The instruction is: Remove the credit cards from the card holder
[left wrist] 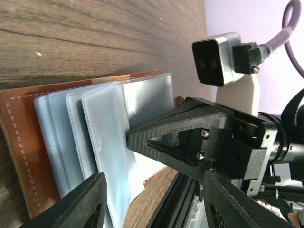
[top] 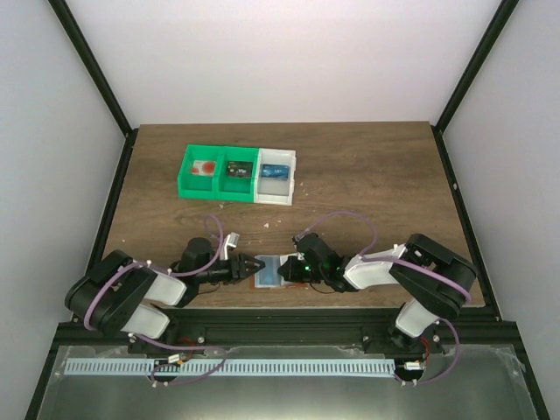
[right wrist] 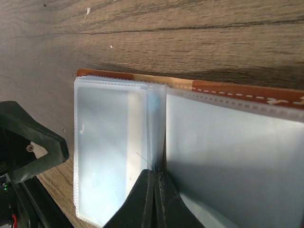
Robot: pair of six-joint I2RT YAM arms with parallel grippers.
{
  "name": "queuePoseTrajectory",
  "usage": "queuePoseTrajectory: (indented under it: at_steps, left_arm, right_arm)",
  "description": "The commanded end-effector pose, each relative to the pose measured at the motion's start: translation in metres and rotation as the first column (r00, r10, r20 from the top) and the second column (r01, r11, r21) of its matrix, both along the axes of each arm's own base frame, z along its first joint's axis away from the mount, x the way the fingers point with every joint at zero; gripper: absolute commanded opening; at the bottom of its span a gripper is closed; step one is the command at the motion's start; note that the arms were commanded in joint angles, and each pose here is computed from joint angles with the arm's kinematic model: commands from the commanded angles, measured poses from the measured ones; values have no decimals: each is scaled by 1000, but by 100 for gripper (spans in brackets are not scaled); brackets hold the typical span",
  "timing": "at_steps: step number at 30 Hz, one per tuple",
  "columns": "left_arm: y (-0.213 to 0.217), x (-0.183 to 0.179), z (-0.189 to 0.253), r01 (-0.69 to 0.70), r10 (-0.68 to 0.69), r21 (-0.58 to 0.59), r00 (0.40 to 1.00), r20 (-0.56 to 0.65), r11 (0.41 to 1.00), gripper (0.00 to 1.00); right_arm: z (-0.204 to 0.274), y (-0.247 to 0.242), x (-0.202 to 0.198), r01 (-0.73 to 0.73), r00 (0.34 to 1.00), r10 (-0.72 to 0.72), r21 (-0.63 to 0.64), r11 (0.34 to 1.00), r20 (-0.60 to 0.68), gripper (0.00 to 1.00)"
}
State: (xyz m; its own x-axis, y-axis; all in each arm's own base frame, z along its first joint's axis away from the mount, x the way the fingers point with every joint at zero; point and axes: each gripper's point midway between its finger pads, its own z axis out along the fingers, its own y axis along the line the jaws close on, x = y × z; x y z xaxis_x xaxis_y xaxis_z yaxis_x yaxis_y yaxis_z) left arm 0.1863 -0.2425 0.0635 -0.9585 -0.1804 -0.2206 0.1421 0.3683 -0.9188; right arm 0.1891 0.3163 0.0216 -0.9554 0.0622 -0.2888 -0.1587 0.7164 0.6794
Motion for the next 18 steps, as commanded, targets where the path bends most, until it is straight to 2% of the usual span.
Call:
queuePoseTrajectory:
  at_steps: [1,13,18]
  left_arm:
    - [-2,0,1,17,-17,-9,999,27,1000,57]
    - [-5,-2,-7,31,-31,-13,1000,2,999,56]
    - [-11,-5,-1,54,-54,-37,999,-1,998,50]
  right_arm:
    - [-23,-13,-12,-5,998,0,-72,997,-64,0]
    - [-26,-10,-16,-16,996,12,-57,998,-83,1]
    - [-25,-8,-18,-27,996,23,-43,999,-90,1]
